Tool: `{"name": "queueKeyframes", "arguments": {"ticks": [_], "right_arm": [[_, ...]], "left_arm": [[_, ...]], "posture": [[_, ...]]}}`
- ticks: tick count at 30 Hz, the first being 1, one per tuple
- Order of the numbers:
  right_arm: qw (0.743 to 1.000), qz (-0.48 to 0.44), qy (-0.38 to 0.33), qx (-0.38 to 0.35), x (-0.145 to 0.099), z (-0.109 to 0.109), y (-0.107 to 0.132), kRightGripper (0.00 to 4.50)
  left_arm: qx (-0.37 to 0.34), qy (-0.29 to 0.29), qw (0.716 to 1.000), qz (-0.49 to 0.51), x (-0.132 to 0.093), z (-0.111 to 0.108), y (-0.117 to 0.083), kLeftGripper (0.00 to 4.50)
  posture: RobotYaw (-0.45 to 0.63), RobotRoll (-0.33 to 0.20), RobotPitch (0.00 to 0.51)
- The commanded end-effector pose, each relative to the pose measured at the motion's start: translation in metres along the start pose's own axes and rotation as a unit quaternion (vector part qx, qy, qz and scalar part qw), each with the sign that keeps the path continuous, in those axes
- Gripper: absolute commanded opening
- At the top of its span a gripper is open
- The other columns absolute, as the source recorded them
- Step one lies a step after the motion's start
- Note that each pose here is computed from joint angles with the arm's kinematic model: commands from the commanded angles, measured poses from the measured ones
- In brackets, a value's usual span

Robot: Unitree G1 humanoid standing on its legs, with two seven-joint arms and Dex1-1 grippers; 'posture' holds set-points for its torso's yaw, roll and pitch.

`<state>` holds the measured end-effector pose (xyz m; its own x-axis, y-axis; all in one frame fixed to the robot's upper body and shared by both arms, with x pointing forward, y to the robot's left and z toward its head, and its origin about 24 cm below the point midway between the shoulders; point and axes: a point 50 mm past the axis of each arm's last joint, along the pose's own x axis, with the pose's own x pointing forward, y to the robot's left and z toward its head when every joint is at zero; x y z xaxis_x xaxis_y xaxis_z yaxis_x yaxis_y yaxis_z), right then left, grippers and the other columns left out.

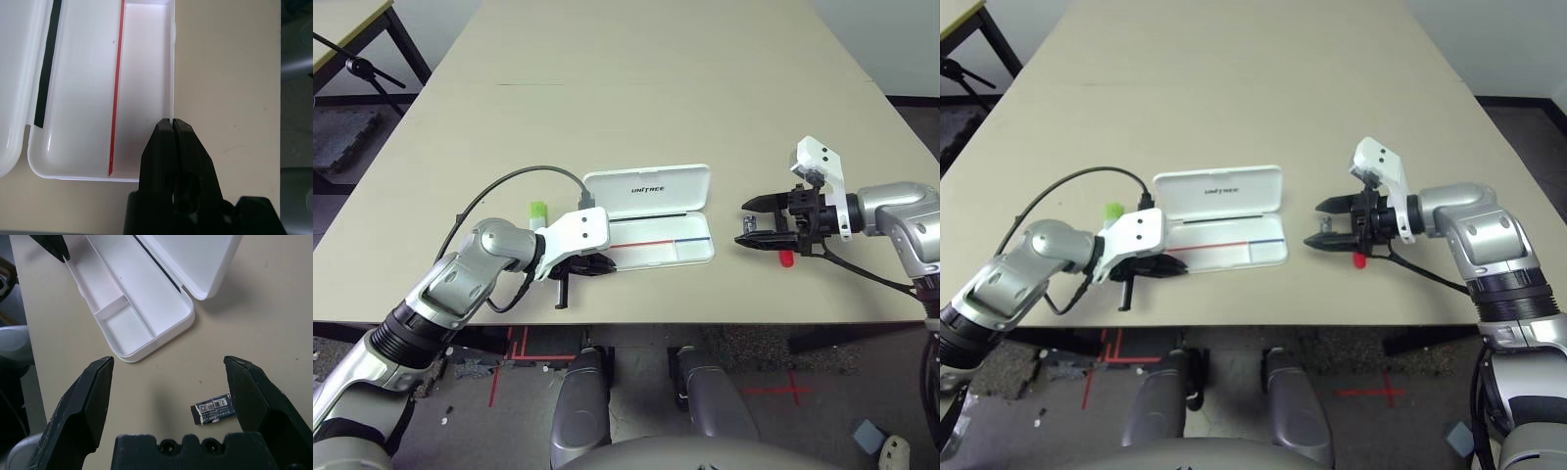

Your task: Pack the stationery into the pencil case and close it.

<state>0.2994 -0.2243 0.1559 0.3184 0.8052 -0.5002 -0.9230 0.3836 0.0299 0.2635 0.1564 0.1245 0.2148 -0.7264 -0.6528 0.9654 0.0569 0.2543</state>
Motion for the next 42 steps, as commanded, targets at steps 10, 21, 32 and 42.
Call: {"name": "queueKeyframes", "arguments": {"ticks": [10,21,32,42], "right_arm": [[1.0,0.006,0.009,-0.01,0.008,-0.001,0.001,4.5],[1.0,0.005,0.013,-0.014,0.008,-0.001,0.0,4.5],[1.0,0.0,0.015,-0.013,0.009,-0.004,0.001,4.5],[1.0,-0.008,0.012,-0.009,0.01,-0.007,-0.001,4.5]], "left_arm": [[0.018,0.006,1.0,-0.013,0.0,-0.005,0.003,0.01],[0.035,0.014,0.999,-0.018,0.0,-0.01,0.008,0.01],[0.047,0.005,0.999,-0.017,0.001,-0.011,0.011,0.01],[0.058,-0.007,0.998,0.0,-0.003,-0.006,0.012,2.92]], "posture": [[-0.03,0.0,0.134],[-0.03,0.0,0.127],[-0.04,0.0,0.136],[-0.03,0.0,0.141]]}}
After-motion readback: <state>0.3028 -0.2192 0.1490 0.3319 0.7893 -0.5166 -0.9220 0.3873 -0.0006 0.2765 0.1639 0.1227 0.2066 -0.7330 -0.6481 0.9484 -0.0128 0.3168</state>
